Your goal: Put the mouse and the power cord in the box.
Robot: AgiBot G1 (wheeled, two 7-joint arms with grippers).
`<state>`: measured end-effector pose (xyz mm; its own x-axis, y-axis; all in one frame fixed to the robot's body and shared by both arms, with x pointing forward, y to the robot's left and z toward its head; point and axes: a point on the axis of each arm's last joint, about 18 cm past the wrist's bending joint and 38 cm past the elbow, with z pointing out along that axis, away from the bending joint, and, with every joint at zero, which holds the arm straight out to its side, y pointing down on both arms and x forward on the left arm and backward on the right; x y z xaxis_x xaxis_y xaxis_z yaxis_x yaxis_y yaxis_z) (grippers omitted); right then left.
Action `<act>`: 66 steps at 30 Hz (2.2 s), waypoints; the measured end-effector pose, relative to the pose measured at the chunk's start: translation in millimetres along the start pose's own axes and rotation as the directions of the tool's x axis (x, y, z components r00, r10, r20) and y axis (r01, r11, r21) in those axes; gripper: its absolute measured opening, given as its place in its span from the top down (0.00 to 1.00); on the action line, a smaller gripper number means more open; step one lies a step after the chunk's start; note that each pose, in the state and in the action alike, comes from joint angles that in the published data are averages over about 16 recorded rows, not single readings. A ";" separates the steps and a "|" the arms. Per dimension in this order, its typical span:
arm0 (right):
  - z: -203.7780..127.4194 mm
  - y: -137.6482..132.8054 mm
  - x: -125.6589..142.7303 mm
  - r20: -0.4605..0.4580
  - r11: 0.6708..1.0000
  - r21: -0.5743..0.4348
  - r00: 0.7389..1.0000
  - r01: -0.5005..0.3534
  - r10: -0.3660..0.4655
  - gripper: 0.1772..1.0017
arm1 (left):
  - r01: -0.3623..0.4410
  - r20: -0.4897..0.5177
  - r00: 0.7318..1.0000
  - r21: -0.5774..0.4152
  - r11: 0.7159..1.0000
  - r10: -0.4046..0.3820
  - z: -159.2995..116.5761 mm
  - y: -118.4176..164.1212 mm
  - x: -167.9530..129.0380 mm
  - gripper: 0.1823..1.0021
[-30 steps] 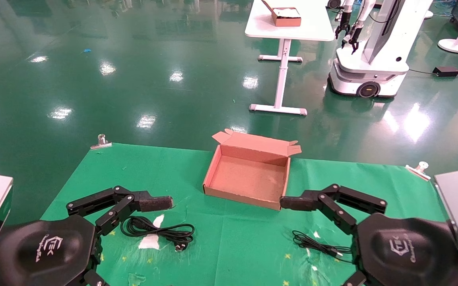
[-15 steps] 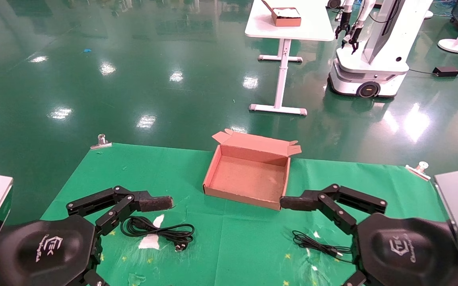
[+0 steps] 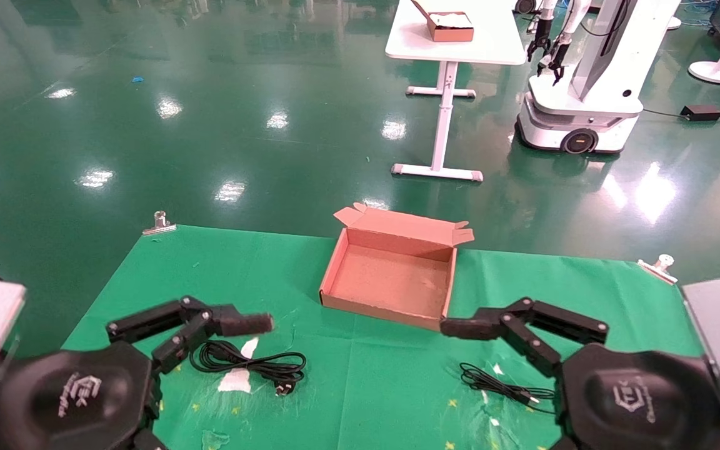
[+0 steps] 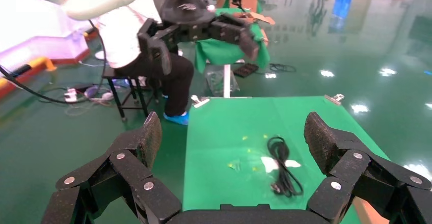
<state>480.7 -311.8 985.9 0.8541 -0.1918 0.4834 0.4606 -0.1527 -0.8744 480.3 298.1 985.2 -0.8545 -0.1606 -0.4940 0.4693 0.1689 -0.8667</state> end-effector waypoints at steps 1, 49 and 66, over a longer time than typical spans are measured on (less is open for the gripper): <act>-1.6 1.7 0.6 -0.002 1.000 -0.009 1.000 0.002 -0.002 0.00 | -0.004 -0.003 1.000 -0.011 1.000 0.004 0.6 1.6 -0.6 0.00; -16.5 193.7 144.4 0.049 0.570 -0.784 0.939 0.246 -0.339 0.00 | -0.361 -0.160 0.894 -0.809 0.463 0.417 51.6 170.3 -183.4 0.00; -2.3 208.8 145.1 0.050 0.557 -0.793 0.937 0.247 -0.345 0.00 | -0.425 -0.236 0.861 -0.821 0.382 0.450 54.8 182.8 -185.4 0.00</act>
<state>700.3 -373.7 873.6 0.6539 -0.0789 0.7525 0.2761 -0.9011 -0.3343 736.7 305.4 914.6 -0.5775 0.1675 -0.7991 0.3598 0.9308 -0.0650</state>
